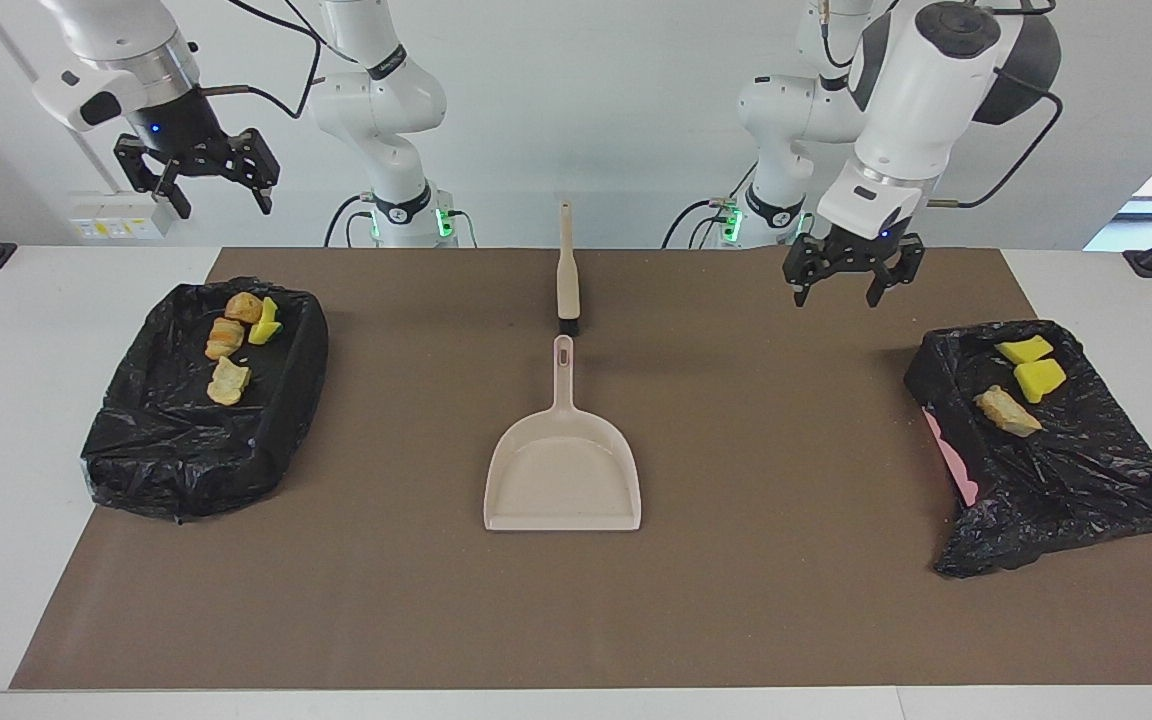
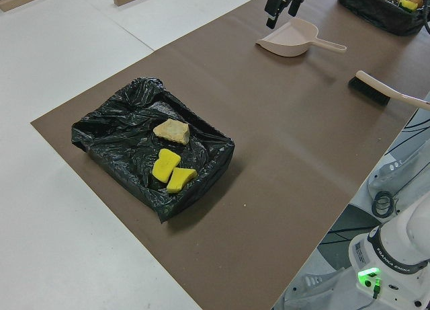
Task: Sweep and dump trash in bin
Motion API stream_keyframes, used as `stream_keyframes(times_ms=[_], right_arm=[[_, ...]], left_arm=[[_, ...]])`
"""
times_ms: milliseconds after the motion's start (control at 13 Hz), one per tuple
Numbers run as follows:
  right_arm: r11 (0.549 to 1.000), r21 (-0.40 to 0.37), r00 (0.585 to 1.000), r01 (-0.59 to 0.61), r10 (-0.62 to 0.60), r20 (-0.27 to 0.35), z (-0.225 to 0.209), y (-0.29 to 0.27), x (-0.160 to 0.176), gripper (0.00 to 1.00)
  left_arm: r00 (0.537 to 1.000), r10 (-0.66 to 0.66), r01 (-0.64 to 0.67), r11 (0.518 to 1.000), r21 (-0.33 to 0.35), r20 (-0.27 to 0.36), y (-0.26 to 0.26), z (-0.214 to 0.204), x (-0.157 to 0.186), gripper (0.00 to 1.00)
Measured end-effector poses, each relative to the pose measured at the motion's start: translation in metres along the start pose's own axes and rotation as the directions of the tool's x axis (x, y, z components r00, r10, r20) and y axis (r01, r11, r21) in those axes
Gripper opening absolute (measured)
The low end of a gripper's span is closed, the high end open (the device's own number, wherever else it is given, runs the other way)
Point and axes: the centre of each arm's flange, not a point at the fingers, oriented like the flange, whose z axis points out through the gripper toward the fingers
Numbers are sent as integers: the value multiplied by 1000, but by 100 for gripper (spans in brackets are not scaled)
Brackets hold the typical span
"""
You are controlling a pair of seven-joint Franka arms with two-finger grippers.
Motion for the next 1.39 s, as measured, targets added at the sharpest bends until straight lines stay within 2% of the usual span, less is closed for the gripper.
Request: stream_keyframes(times_ms=[308, 539, 1002, 1156, 1387], right_arm=[[1000, 14, 1000, 2, -2, -3, 0, -2, 0, 100], [1000, 16, 1000, 1, -1, -2, 0, -1, 0, 100], [1000, 20, 1000, -1, 1, -3, 0, -2, 0, 100], [1000, 20, 1000, -1, 1, -2, 0, -1, 0, 100], [1000, 5, 1000, -6, 6, -30, -3, 2, 2, 100]], left_arm=[[992, 126, -126, 992, 5, 11, -73, -71, -16, 100], [991, 130, -130, 991, 1, 29, -80, -93, -23, 100], [992, 112, -112, 994, -14, 64, -88, -105, -19, 100], [989, 114, -113, 993, -21, 95, -86, -106, -26, 100], [987, 114, -112, 993, -27, 114, -86, -107, -30, 100]])
